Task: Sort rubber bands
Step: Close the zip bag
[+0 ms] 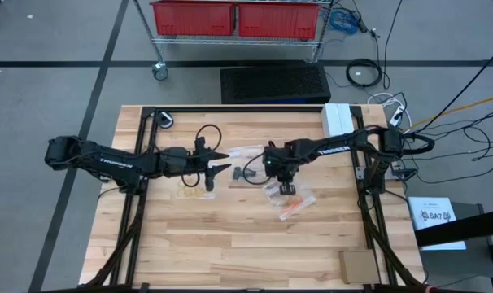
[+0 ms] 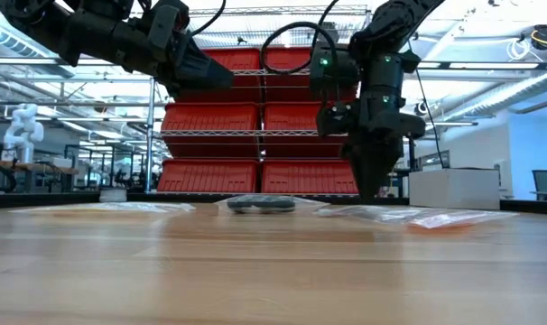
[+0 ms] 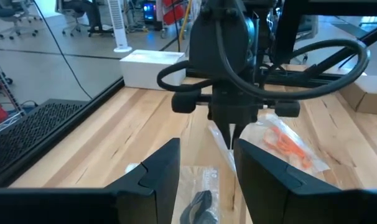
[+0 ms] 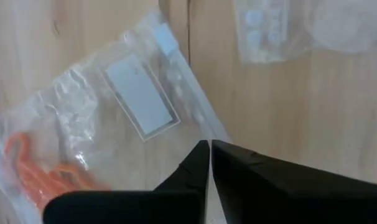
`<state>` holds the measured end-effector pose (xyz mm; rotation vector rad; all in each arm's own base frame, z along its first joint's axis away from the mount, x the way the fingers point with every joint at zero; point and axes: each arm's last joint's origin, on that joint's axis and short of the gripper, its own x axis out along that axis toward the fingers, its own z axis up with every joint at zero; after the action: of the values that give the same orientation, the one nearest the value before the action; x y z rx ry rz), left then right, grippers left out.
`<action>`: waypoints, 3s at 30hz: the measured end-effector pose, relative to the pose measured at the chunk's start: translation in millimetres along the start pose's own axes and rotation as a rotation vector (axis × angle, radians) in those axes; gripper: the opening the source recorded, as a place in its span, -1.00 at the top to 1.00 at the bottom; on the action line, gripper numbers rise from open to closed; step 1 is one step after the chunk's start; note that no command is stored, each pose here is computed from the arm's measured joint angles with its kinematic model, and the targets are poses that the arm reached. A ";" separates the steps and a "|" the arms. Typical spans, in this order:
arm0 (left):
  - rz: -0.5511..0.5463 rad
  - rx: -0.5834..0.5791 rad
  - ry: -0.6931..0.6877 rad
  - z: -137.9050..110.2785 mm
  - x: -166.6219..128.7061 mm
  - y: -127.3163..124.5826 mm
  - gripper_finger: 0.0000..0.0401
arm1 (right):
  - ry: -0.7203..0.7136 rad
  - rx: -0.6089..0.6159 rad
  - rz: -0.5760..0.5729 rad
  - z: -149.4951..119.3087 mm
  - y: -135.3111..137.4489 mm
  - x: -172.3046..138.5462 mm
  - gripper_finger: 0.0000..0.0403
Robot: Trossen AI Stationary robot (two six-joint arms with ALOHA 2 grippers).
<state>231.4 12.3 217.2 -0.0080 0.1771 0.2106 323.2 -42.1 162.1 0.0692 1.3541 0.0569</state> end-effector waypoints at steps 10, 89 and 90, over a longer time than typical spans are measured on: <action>-0.005 -0.001 0.000 0.0 0.0 -0.2 0.21 | -0.031 -0.036 -0.006 12.0 5.6 -11.1 0.45; -0.294 -0.186 -0.118 0.1 39.6 -23.1 0.25 | -0.500 -0.118 -0.429 26.3 103.9 -121.0 1.00; -0.293 -0.186 -0.117 0.1 39.6 -23.2 0.27 | -0.500 -0.118 -0.428 26.3 103.9 -121.0 1.00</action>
<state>274.3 -2.1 210.1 -0.2052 0.0374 -0.0654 322.9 51.2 294.1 -0.2901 0.8413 -0.2288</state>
